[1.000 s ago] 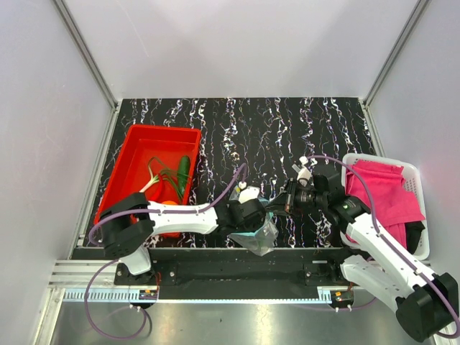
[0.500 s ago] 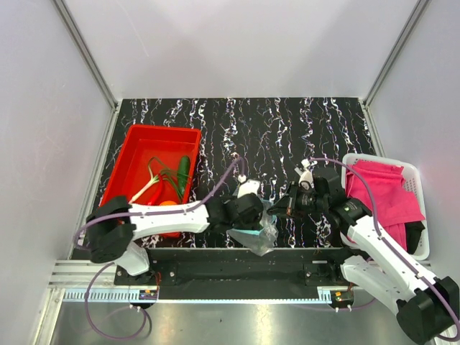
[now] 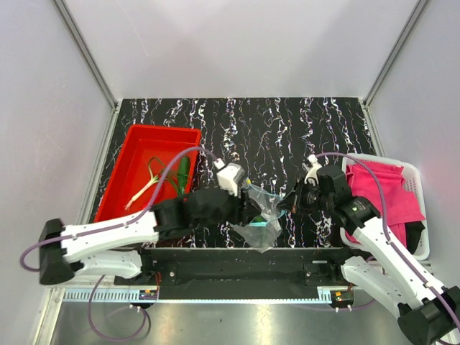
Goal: Open the zip-top bag and remove the fake food
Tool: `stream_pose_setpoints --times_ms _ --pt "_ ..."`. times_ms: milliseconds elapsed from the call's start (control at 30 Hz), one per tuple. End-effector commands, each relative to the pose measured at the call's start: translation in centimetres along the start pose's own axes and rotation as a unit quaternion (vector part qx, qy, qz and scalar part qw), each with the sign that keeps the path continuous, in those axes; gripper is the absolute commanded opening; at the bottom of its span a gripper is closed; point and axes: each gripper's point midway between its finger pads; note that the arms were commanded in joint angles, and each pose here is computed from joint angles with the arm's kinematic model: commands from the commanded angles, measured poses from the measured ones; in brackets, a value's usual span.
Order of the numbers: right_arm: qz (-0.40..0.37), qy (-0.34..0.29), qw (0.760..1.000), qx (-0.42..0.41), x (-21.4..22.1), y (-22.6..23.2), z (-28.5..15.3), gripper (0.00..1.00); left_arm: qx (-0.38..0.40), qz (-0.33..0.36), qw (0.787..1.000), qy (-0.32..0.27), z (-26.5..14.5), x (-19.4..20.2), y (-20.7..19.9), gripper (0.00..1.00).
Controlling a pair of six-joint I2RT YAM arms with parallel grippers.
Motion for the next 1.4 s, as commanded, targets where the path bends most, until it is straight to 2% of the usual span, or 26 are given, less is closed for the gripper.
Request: stream_pose_setpoints --times_ms 0,67,133,200,233,267,367,533,600,633,700,733,767,833,867,967,1000,1033,1067,1100,1133,1200,1233,1267,1367 --pt "-0.027 -0.025 0.999 0.008 -1.3 0.5 -0.5 0.00 0.047 -0.015 0.990 -0.131 -3.2 -4.8 -0.9 0.00" --pt "-0.029 -0.029 0.999 0.009 -1.6 0.6 -0.7 0.00 0.023 -0.047 0.980 -0.194 -5.8 -7.2 0.5 0.00" --pt "-0.032 -0.033 0.999 0.012 -1.8 0.7 -0.9 0.00 -0.030 -0.068 0.971 -0.227 -7.1 -7.9 3.0 0.00" --pt "-0.034 -0.035 0.999 0.013 -2.0 1.0 -1.1 0.00 -0.096 -0.082 0.968 -0.216 -8.4 -7.2 6.2 0.04" --pt "-0.035 -0.036 0.999 0.012 -2.1 1.1 -1.1 0.00 -0.137 -0.123 0.957 -0.225 -9.5 -8.1 7.9 0.05" --pt "-0.036 -0.037 0.999 0.011 -2.2 1.3 -1.3 0.00 -0.212 -0.123 0.952 -0.183 -10.0 -5.8 11.5 0.04" --pt "-0.039 -0.041 0.998 0.008 -2.4 1.6 -1.6 0.00 -0.303 -0.153 0.927 -0.159 -11.6 -3.5 16.6 0.11" --pt "-0.039 -0.042 0.998 0.010 -2.4 1.6 -1.7 0.00 -0.414 -0.186 0.883 -0.118 -14.0 0.5 23.8 0.17" --pt "-0.038 -0.040 0.998 0.009 -2.3 1.6 -1.7 0.00 -0.439 -0.197 0.872 -0.093 -14.0 2.3 25.7 0.18" --pt "-0.036 -0.038 0.999 0.010 -2.2 1.6 -1.7 0.00 -0.447 -0.208 0.866 -0.083 -14.0 2.8 26.9 0.24" --pt "-0.037 -0.037 0.999 0.008 -2.2 1.6 -1.8 0.00 -0.456 -0.218 0.860 -0.069 -13.8 3.8 28.1 0.43" --pt "-0.037 -0.037 0.999 0.008 -2.2 1.6 -1.8 0.00 -0.459 -0.221 0.858 -0.068 -13.8 3.7 28.8 0.57" --pt "-0.036 -0.035 0.999 0.008 -2.1 1.7 -1.8 0.00 -0.460 -0.219 0.858 -0.066 -13.7 3.7 29.0 0.76" --pt "-0.036 -0.033 0.999 0.007 -2.1 1.7 -1.8 0.00 -0.452 -0.210 0.864 -0.064 -13.7 3.0 28.8 0.86" --pt "-0.036 -0.030 0.999 0.006 -2.1 1.7 -1.7 0.00 -0.446 -0.211 0.867 -0.065 -13.5 2.8 28.6 0.98" --pt "-0.038 -0.017 0.999 0.004 -1.9 1.9 -1.4 0.00 -0.373 -0.211 0.901 -0.072 -11.9 1.0 26.4 0.99" --pt "-0.040 -0.015 0.999 0.004 -2.0 1.9 -1.3 0.00 -0.318 -0.215 0.921 -0.063 -10.7 0.7 24.6 0.90" --pt "-0.041 -0.016 0.999 0.002 -2.1 2.1 -1.2 0.00 -0.283 -0.215 0.932 -0.075 -10.0 -0.3 23.7 0.83" --pt "-0.041 -0.014 0.999 0.004 -2.1 2.1 -1.0 0.00 -0.257 -0.218 0.938 -0.079 -9.5 -0.8 22.9 0.80" --pt "-0.041 -0.014 0.999 0.003 -2.2 2.1 -1.0 0.00 -0.188 -0.230 0.952 -0.067 -8.3 -1.0 20.6 0.74" --pt "-0.042 -0.017 0.999 0.000 -2.3 2.3 -1.0 0.00 -0.150 -0.224 0.959 -0.082 -7.6 -2.0 19.2 0.70" --pt "-0.042 -0.016 0.999 -0.002 -2.3 2.4 -1.0 0.00 -0.085 -0.209 0.970 -0.085 -6.7 -3.0 15.5 0.67" --pt "-0.041 -0.013 0.999 -0.002 -2.3 2.4 -0.9 0.00 -0.061 -0.192 0.974 -0.107 -6.8 -4.8 13.8 0.67" --pt "-0.042 -0.012 0.999 -0.003 -2.3 2.4 -0.9 0.00 -0.059 -0.185 0.974 -0.114 -6.5 -5.4 13.0 0.67" --pt "-0.040 -0.009 0.999 -0.003 -2.1 2.3 -0.7 0.00 0.031 -0.134 0.984 -0.112 -5.7 -7.1 5.3 0.64"
Point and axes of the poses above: each gripper's point midway between its finger pads, its own z axis out along the fingers, its own y axis along the line the jaws close on, x = y × z, and after that the axes turned 9 degrees about z, right-handed
